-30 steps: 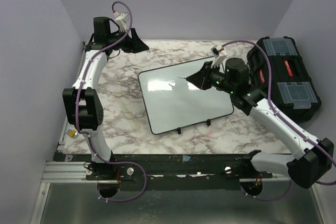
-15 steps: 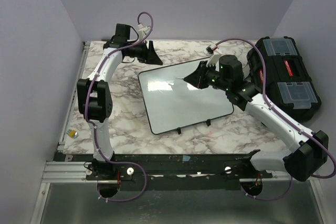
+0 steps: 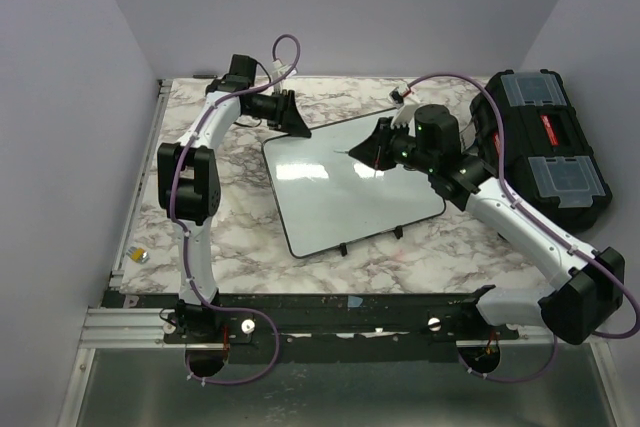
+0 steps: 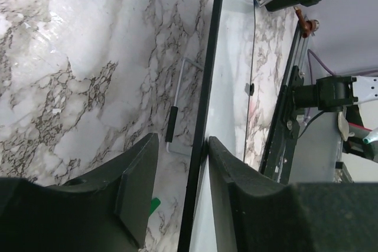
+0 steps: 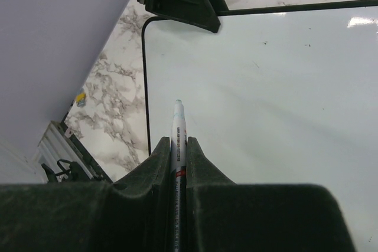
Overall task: Write a sentence on the whiteboard
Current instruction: Hold the whiteboard on the whiteboard stand.
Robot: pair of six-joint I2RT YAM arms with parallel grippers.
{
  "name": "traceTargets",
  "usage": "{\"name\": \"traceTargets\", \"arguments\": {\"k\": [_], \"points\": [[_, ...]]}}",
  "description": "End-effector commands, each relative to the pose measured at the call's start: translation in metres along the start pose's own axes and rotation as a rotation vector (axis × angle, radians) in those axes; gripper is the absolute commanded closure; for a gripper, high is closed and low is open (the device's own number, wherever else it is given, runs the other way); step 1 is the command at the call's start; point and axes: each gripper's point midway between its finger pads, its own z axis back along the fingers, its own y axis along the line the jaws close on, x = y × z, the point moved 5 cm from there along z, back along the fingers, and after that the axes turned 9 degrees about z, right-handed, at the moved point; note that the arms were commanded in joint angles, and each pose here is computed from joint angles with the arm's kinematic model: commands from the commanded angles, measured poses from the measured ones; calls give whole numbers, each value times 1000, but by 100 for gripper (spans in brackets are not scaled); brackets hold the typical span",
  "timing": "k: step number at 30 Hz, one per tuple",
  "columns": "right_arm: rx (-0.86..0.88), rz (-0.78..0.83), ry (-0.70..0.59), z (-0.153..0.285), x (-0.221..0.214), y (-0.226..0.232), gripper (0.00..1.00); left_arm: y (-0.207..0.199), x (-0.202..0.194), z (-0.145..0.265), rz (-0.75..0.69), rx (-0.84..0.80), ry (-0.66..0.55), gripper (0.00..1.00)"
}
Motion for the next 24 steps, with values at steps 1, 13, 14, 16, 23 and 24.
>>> {"name": "traceTargets", "arguments": {"k": [1, 13, 14, 16, 23, 24], "points": [[-10, 15, 1, 0, 6, 3, 99, -10, -3, -2, -40, -57, 28, 61], [20, 30, 37, -4, -2, 9, 99, -24, -5, 2, -59, -133, 37, 94], [25, 39, 43, -6, -4, 11, 99, -24, -5, 2, -59, -132, 36, 100], [27, 62, 49, -9, -6, 17, 99, -24, -5, 2, -60, -131, 35, 100], [-55, 162, 70, -28, -16, 39, 99, -29, -5, 4, -85, -135, 22, 100], [-55, 170, 67, -31, -17, 43, 99, -30, -5, 4, -88, -132, 20, 100]]}}
